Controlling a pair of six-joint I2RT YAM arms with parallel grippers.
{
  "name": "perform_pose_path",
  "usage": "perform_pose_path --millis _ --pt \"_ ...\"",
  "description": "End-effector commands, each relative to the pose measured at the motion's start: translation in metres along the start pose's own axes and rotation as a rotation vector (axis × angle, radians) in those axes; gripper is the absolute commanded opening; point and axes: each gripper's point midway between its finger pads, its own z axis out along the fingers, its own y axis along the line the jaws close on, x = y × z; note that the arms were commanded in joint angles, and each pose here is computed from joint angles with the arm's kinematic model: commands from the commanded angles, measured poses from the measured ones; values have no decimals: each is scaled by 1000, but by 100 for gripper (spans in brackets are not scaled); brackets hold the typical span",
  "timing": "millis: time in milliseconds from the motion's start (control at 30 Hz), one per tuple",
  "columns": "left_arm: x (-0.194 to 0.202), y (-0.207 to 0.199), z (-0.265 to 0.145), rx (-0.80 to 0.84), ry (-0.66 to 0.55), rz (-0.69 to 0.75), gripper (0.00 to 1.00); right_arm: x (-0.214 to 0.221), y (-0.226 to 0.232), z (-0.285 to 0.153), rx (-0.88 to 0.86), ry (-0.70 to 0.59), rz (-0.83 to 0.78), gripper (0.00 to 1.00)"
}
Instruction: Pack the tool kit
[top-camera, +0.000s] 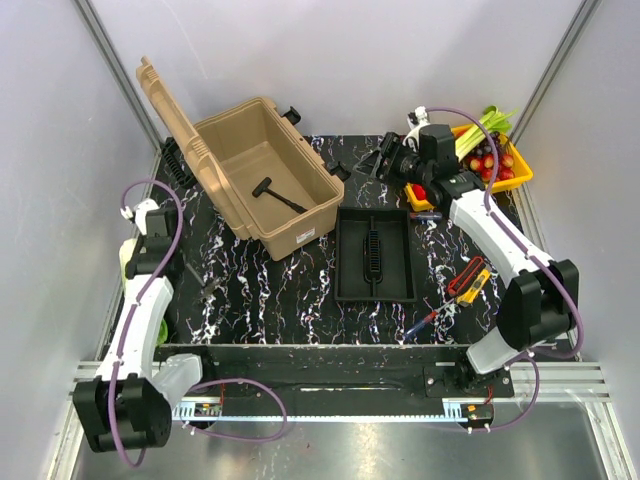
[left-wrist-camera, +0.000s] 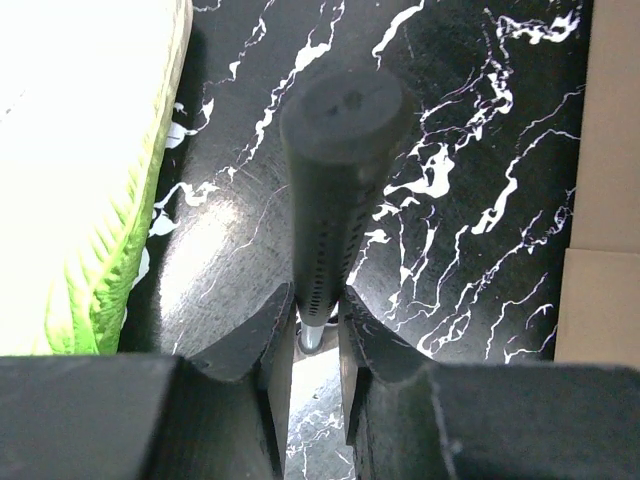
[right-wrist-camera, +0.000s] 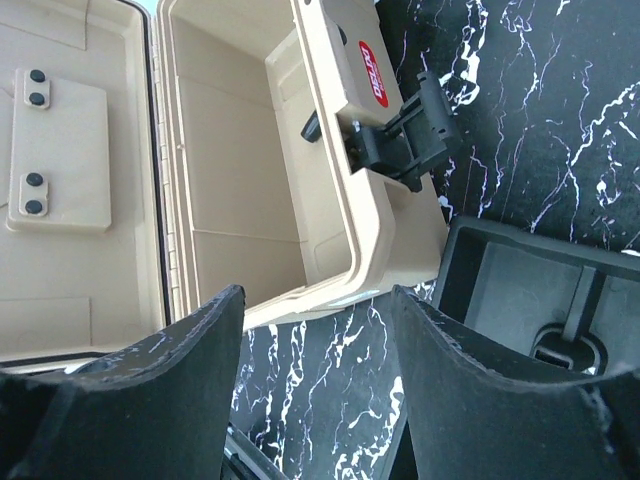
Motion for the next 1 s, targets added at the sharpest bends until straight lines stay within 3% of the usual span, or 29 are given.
perform_pose_path --millis 0,333,667,967 --pt "-21 1 -14 -27 -141 -10 0 -13 25 -25 -82 -67 -52 66" --pt "-24 -3 -41 57 -208 -24 0 10 32 -44 -154 -30 -80 67" --pt "-49 -43 -86 308 -288 111 0 3 42 -57 -158 -44 -98 68" --pt "-85 -55 -123 405 -440 247 0 -11 49 -54 -156 -68 -109 68"
